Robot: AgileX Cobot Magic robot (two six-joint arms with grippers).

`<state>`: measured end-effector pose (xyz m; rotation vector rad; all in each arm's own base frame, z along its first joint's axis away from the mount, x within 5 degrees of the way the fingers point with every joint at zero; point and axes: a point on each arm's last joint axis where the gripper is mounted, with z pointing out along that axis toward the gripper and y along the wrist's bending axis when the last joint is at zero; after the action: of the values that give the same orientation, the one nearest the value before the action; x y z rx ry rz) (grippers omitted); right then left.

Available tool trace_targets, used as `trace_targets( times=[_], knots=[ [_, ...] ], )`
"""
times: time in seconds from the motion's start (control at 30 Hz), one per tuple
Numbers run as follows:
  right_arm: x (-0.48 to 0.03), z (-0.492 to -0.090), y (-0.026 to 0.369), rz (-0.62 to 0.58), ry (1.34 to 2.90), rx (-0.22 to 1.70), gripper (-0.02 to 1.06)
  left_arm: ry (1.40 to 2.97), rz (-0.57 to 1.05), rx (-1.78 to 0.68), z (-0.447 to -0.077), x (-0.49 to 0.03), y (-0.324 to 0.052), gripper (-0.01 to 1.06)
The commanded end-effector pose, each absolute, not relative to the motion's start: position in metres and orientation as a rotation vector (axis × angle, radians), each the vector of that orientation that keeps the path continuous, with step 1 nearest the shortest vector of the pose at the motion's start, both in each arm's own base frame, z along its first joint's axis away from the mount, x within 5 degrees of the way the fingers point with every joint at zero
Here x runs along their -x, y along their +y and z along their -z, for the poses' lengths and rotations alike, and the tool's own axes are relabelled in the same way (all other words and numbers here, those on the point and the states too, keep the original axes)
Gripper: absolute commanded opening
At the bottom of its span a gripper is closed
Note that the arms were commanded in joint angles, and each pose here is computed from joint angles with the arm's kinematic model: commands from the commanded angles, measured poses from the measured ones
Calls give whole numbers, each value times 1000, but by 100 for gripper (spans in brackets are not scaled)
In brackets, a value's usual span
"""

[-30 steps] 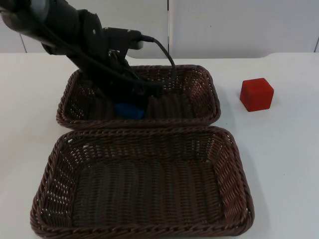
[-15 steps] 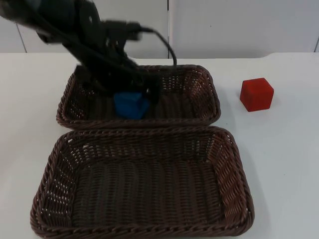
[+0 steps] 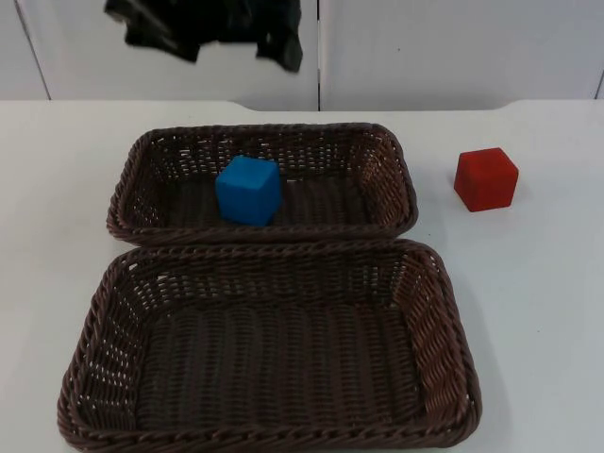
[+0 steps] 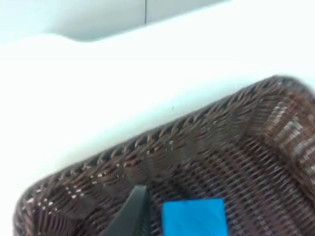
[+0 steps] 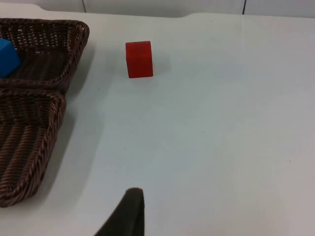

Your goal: Pick up one cube with the left hand and place it into the upper basket. Pick up one cube with the right hand and place it into the lower basket.

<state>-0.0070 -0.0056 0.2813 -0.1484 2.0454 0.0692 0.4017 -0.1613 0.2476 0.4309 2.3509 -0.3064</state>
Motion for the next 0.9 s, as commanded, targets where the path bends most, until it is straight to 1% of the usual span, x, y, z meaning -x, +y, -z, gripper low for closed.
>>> trace_targets(
  times=[0.0, 0.1, 0.3, 0.37, 0.63, 0.87],
  knots=[
    [7, -280, -5, -74, 2040, 156, 105, 2322, 325, -420, -271, -394, -158, 105],
    [7, -280, -5, -74, 2040, 156, 105, 2291, 329, -425, -292, -384, -154, 105],
    [7, -280, -5, -74, 2040, 156, 105, 2287, 342, -443, -318, -365, -149, 105],
    [7, -280, -5, -74, 2040, 156, 105, 2286, 344, -445, -322, -362, -148, 105],
    [7, -280, -5, -74, 2040, 156, 105, 2282, 350, -483, -357, -332, -138, 105],
    [7, -280, -5, -74, 2040, 156, 105, 2279, 357, -498, -375, -313, -132, 105]
  ],
)
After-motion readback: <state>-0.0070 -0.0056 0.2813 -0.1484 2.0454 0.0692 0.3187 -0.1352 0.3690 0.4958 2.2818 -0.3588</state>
